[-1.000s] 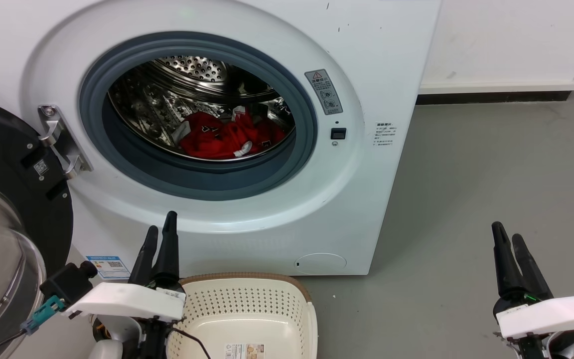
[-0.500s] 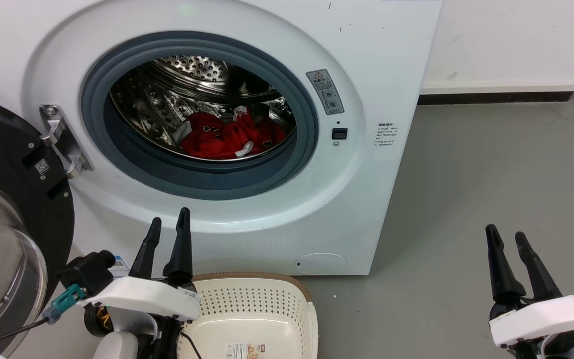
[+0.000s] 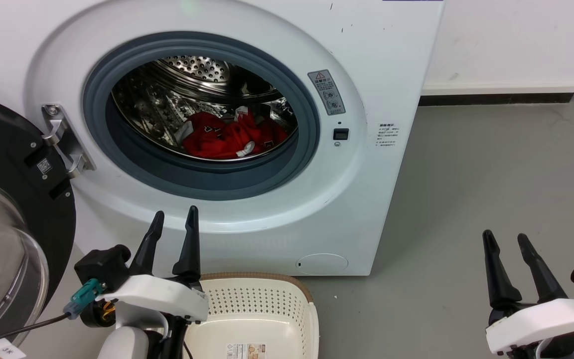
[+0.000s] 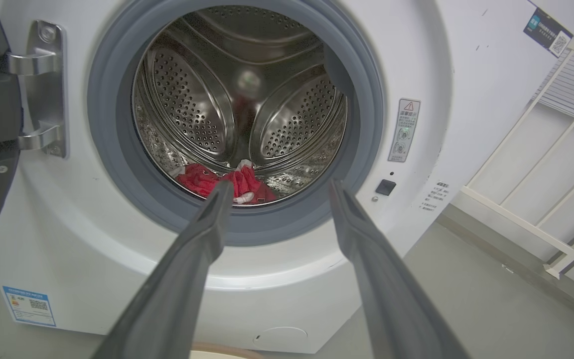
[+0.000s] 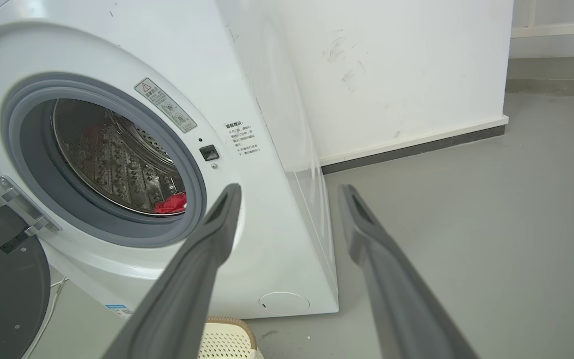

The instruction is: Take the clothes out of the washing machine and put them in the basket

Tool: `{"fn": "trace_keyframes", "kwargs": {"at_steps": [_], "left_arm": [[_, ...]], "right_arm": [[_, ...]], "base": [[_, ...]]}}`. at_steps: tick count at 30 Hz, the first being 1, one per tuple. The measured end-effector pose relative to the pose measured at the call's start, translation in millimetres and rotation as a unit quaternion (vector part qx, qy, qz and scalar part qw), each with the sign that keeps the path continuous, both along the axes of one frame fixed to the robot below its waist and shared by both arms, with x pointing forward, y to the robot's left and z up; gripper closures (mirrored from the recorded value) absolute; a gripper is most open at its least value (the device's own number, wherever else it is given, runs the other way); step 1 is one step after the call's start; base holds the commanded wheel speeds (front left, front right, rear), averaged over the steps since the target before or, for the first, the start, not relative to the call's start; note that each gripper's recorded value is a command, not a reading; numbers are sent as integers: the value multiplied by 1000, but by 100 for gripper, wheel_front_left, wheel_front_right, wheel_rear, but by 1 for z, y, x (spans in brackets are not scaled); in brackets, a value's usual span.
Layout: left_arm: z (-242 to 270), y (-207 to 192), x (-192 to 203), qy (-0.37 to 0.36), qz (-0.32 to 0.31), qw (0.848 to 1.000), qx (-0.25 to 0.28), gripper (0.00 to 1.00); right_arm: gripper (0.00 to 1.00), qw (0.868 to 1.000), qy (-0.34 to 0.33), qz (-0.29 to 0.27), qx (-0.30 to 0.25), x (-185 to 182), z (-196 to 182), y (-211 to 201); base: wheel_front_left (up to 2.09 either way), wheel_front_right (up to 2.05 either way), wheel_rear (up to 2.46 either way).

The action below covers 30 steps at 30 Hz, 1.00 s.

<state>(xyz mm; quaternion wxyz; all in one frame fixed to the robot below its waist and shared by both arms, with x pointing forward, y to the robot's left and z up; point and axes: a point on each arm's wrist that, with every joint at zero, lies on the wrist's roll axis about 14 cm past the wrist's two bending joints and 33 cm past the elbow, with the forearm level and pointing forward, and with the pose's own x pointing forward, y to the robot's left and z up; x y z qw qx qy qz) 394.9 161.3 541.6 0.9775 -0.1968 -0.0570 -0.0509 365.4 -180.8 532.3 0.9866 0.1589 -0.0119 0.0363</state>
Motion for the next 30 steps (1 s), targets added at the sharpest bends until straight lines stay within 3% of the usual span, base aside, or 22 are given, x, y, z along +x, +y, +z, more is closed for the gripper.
{"fn": "trace_keyframes", "kwargs": {"at_steps": [30], "left_arm": [[2, -2, 0, -26, 8, 988, 149, 0]], "right_arm": [[0, 991, -7, 1, -136, -6, 2, 3]], "base": [[0, 0, 0]]}}
